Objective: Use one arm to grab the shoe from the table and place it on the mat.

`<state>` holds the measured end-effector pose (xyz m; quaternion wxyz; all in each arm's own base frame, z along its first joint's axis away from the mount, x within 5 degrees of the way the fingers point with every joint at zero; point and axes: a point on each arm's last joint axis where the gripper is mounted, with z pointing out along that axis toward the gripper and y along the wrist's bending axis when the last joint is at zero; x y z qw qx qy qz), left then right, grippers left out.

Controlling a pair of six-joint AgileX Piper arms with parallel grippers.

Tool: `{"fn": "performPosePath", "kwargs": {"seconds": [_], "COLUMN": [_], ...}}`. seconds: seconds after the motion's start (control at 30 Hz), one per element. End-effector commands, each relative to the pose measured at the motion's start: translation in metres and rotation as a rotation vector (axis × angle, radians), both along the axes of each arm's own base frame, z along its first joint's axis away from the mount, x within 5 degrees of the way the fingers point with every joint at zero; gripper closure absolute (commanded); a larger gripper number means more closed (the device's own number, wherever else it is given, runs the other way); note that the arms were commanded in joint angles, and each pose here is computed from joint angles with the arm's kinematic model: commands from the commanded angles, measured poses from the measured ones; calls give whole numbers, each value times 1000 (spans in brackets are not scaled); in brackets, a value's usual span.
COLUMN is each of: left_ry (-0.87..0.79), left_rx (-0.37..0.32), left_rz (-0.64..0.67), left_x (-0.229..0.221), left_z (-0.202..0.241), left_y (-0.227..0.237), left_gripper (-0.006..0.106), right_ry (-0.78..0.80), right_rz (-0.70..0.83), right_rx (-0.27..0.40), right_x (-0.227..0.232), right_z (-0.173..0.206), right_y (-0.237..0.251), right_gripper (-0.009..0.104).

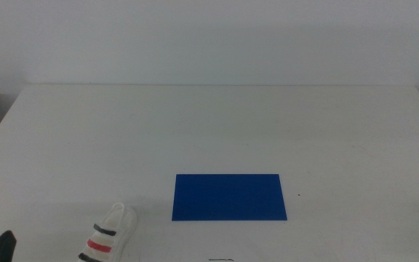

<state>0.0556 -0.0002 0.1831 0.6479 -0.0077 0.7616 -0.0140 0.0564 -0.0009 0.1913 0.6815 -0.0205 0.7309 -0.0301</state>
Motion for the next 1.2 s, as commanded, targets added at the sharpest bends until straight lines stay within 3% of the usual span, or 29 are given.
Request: {"fn": "performPosePath", "kwargs": {"seconds": [0.0, 0.17, 0.33, 0.47, 0.57, 0.8, 1.0, 1.17], "left_ry": [-52, 213, 361, 565, 744, 954, 1049, 1109], "left_rx": [-31, -105, 13, -25, -43, -34, -5, 133], "left_rz": [-4, -8, -58, -82, -101, -132, -301, -393], "left_x": [2, 5, 26, 41, 53, 95, 135, 167], "left_z": [16, 61, 108, 124, 127, 107, 95, 88], "left_y": [-1, -3, -5, -9, -12, -15, -26, -50], "left_gripper": [7, 7, 7, 7, 7, 7, 7, 7], "right_ry": [-113, -113, -113, -113, -113, -113, -113, -113], "right_rz": [1, 1, 1, 1, 1, 1, 1, 1], "right_rx": [-15, -15, -15, -15, -15, -15, -15, -15], "right_x": [-2, -2, -2, -2, -2, -2, -2, -2], "right_z": [14, 14, 14, 14, 14, 14, 14, 14], "right_y": [0, 0, 0, 0, 0, 0, 0, 0], "right_gripper": [1, 1, 1, 1, 1, 1, 1, 1]}}
